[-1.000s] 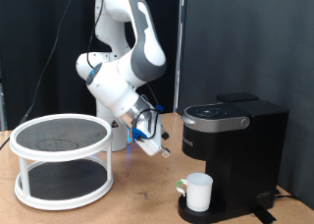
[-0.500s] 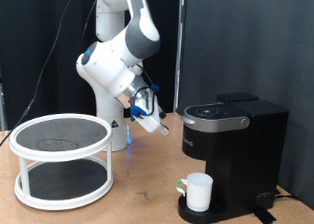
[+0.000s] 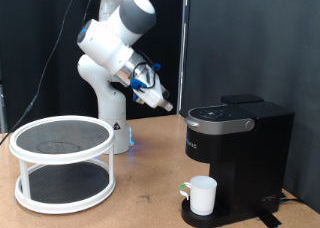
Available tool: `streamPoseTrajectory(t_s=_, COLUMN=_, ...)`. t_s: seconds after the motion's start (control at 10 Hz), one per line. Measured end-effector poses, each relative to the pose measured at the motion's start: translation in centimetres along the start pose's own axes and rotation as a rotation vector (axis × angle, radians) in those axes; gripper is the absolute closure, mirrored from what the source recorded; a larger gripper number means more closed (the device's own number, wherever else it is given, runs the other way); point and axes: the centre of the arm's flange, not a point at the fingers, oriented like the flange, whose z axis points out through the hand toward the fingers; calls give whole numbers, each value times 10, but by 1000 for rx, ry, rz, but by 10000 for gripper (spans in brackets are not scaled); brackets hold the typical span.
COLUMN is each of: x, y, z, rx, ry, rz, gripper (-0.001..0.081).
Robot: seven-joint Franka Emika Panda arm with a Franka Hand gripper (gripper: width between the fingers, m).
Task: Make a cup of coffee with the keurig machine
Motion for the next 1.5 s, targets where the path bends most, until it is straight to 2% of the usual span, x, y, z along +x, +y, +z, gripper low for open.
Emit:
streamPoseTrajectory(t_s=0.4, x=-15, y=36, z=-31, rx=6, ry=-43, rz=3, gripper=-2)
streamPoseTrajectory(t_s=0.7, x=-22, y=38, z=-32, rx=16, ry=-40, rz=-45, gripper=-2)
streamPoseTrajectory(t_s=0.8, x=-32, y=41, z=-34, rx=55, ry=-5, rz=-101, gripper=-2)
streamPoseTrajectory(t_s=1.0, x=-58, y=49, z=-32, rx=162, ry=128, rz=-211, gripper=-2)
streamPoseTrajectory(t_s=1.1, x=-71, y=53, z=-30, rx=189, ry=169, rz=-232, gripper=-2)
streamPoseTrajectory(t_s=1.2, x=-84, y=56, z=-28, rx=187, ry=185, rz=-227, gripper=-2)
streamPoseTrajectory(t_s=1.4, x=-106, y=50, z=-25, rx=128, ry=203, rz=-176, gripper=-2)
streamPoseTrajectory(t_s=1.5, x=-105, y=50, z=-25, rx=137, ry=199, rz=-189, gripper=-2)
